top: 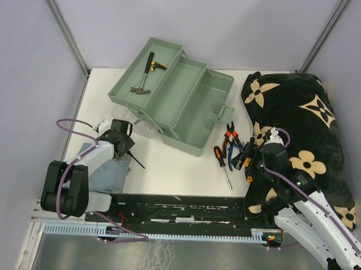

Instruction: Pack the tool kit

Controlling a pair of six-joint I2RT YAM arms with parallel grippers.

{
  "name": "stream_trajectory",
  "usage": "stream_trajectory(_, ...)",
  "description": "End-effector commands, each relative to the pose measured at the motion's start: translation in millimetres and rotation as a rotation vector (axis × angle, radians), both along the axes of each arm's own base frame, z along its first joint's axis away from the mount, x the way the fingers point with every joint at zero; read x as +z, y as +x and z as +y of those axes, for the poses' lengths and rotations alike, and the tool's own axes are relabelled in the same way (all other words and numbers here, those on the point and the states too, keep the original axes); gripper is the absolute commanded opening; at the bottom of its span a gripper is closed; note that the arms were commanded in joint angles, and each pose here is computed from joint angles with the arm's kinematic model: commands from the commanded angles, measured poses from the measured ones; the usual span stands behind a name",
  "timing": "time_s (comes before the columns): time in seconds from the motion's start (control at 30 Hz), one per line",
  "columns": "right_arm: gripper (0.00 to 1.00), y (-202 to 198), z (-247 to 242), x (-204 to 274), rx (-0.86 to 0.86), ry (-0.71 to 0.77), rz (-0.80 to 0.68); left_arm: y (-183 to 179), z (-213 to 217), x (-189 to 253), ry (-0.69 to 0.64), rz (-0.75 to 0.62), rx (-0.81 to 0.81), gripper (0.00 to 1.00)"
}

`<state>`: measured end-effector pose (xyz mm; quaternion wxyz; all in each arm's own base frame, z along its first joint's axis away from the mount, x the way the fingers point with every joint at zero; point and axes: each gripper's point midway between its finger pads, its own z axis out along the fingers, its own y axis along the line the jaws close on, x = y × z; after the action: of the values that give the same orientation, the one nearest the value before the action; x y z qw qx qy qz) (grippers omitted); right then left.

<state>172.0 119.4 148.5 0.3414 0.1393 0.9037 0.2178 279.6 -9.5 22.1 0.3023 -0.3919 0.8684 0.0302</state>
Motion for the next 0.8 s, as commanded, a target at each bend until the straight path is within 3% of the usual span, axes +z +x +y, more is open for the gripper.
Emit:
stream_trajectory(0.0, 0.93, 5, 1, 12, -0.015, 0.028, -0.051, -10, -2, -19, -0.046, 0.056, 0.068, 0.69)
stream_trajectory(0.3, 0.93, 4, -2, 12, -0.023, 0.028, -0.062, -9, -3, -17, -0.063, 0.051, 0.06, 0.63)
stream_trajectory(0.63, 0.93, 4, -5, 8, -0.031, 0.017, -0.059, 19, 12, 62, 0.003, -0.221, 0.071, 0.69)
stream_trajectory(0.77, 0.93, 4, -4, 7, -0.03, 0.02, -0.057, 24, 21, 68, 0.033, -0.304, 0.103, 0.71)
